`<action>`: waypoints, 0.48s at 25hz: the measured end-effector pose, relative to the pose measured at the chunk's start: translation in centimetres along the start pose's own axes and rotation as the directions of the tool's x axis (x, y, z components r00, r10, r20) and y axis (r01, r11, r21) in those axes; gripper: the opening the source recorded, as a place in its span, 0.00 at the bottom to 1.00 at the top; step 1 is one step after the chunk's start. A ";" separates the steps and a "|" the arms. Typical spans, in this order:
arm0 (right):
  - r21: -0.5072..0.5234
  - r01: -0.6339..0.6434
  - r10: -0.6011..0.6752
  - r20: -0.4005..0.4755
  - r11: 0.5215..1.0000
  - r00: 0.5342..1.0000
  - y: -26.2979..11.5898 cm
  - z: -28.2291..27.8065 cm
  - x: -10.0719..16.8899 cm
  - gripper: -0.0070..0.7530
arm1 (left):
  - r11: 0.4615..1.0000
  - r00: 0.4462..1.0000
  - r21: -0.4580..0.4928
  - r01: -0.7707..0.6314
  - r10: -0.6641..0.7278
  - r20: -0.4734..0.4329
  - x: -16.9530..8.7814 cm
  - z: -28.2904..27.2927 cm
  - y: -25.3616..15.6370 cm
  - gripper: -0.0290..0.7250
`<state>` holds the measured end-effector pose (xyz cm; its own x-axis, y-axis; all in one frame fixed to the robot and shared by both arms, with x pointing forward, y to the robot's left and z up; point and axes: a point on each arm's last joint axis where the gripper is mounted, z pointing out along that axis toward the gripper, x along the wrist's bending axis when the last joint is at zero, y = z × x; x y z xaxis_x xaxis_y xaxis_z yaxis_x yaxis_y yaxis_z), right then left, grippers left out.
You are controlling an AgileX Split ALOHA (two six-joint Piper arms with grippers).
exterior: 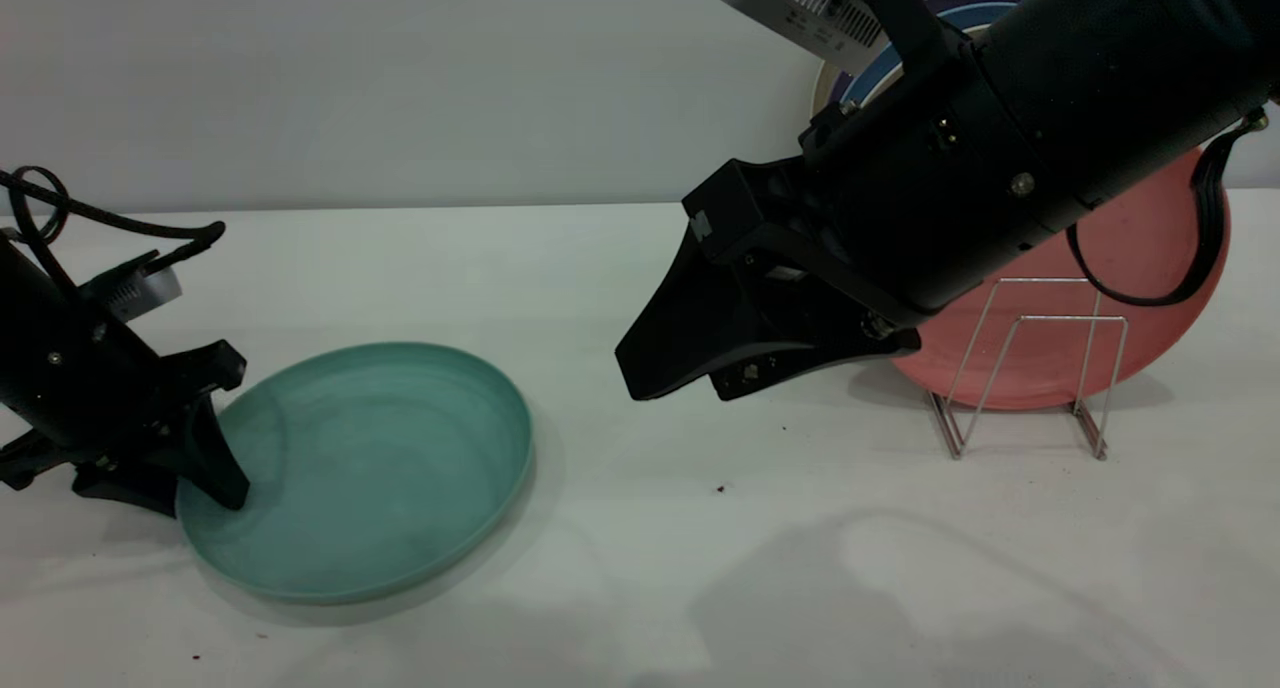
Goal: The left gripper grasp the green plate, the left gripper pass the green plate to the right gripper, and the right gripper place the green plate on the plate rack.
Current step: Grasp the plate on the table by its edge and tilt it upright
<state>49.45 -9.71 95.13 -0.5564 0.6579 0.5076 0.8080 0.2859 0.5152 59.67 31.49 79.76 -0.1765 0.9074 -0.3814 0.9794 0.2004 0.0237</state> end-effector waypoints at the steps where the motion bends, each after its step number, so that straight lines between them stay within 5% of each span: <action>1: 0.000 -0.004 0.004 0.000 1.000 1.000 0.0 0.0 0.0 0.68 | 1.000 1.000 0.002 0.007 -0.007 0.004 0.0 0.1 0.0 0.30; 7: 0.000 -0.031 0.031 0.000 1.000 1.000 0.0 0.0 0.0 0.68 | 1.000 1.000 0.013 0.015 -0.016 0.017 0.0 0.4 0.0 0.10; 12: -0.013 -0.076 0.076 0.011 0.997 0.997 0.2 -0.4 -1.1 0.68 | 0.998 0.998 0.056 -0.013 0.010 0.058 -0.4 0.2 -0.3 0.08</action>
<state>50.15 -10.63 95.01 -0.4910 0.6851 0.5382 0.8455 0.2259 0.4838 59.44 30.96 79.68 -0.1610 0.8862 -0.4344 0.9856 0.1676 -0.0235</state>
